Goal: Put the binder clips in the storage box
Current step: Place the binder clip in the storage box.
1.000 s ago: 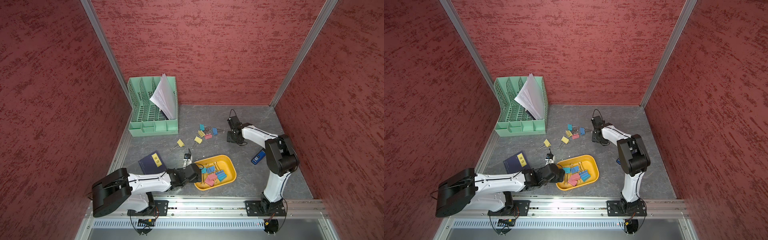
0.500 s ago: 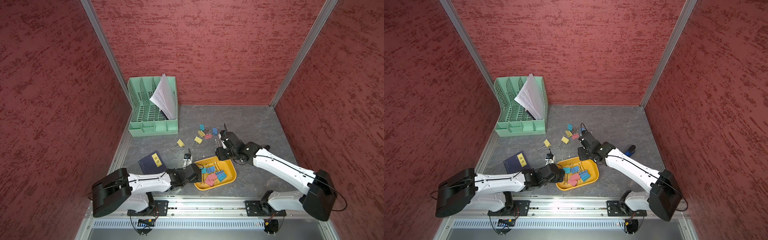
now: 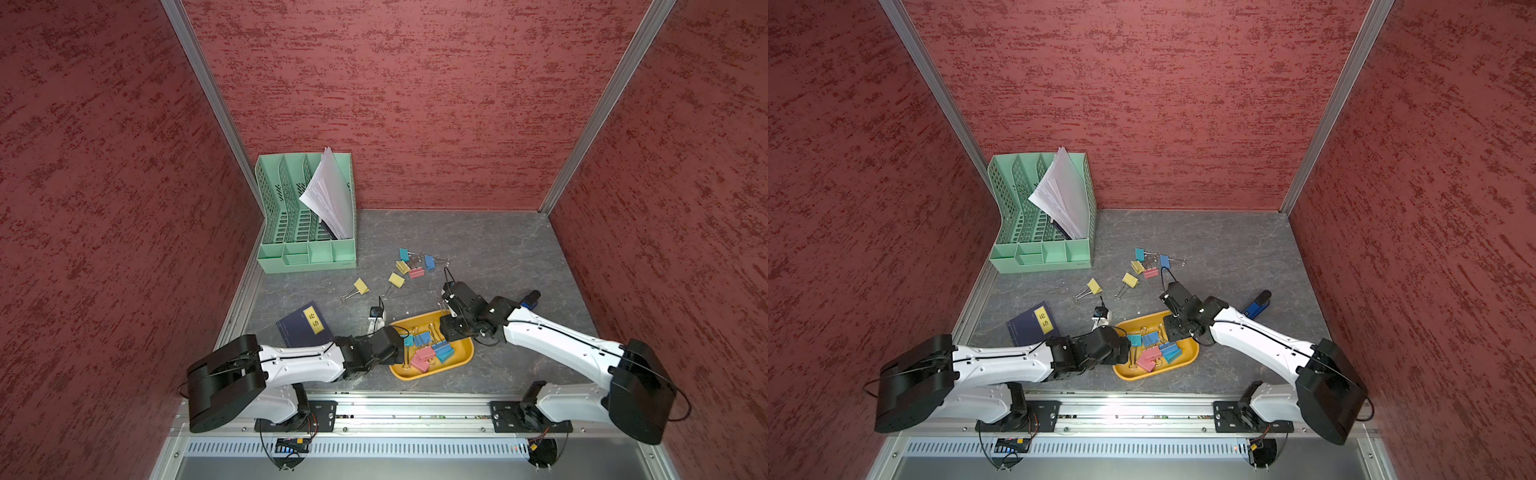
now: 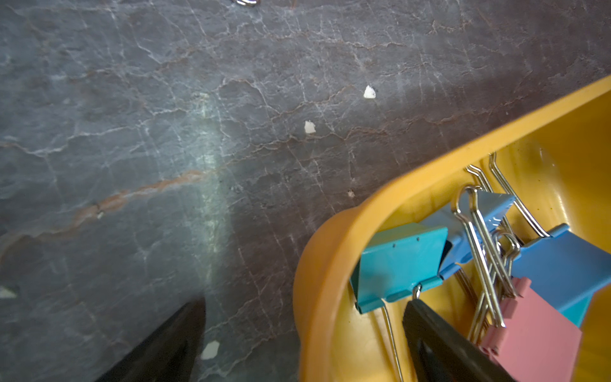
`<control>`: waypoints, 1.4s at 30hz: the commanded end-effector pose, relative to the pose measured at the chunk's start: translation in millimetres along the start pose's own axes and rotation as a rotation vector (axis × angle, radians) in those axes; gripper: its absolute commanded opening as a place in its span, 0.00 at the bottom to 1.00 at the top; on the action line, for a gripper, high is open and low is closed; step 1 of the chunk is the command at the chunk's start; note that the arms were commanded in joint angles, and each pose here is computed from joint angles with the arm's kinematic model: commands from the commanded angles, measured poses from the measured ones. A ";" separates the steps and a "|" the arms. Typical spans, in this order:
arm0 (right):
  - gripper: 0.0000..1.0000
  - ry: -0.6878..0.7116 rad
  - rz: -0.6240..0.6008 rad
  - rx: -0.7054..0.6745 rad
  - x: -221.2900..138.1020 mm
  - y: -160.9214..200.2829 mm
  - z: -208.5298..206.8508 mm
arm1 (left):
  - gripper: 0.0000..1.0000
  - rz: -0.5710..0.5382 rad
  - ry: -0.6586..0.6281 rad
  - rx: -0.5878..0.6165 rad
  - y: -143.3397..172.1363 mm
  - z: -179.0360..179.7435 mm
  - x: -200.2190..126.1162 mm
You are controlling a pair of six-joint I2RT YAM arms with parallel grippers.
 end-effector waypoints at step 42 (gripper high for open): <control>0.03 0.007 -0.044 -0.016 -3.4 -28.9 -20.0 | 0.99 0.073 -0.083 0.057 4.4 15.1 -7.1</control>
Point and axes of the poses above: each gripper's point midway between its finger pads, its own x axis out along the fingers, its own z axis along the line the jaws close on, y = z × x, the point moved 7 cm from there along -x, back along the fingers, and after that the axes turned 4 degrees about -x, right-handed, at the moved point
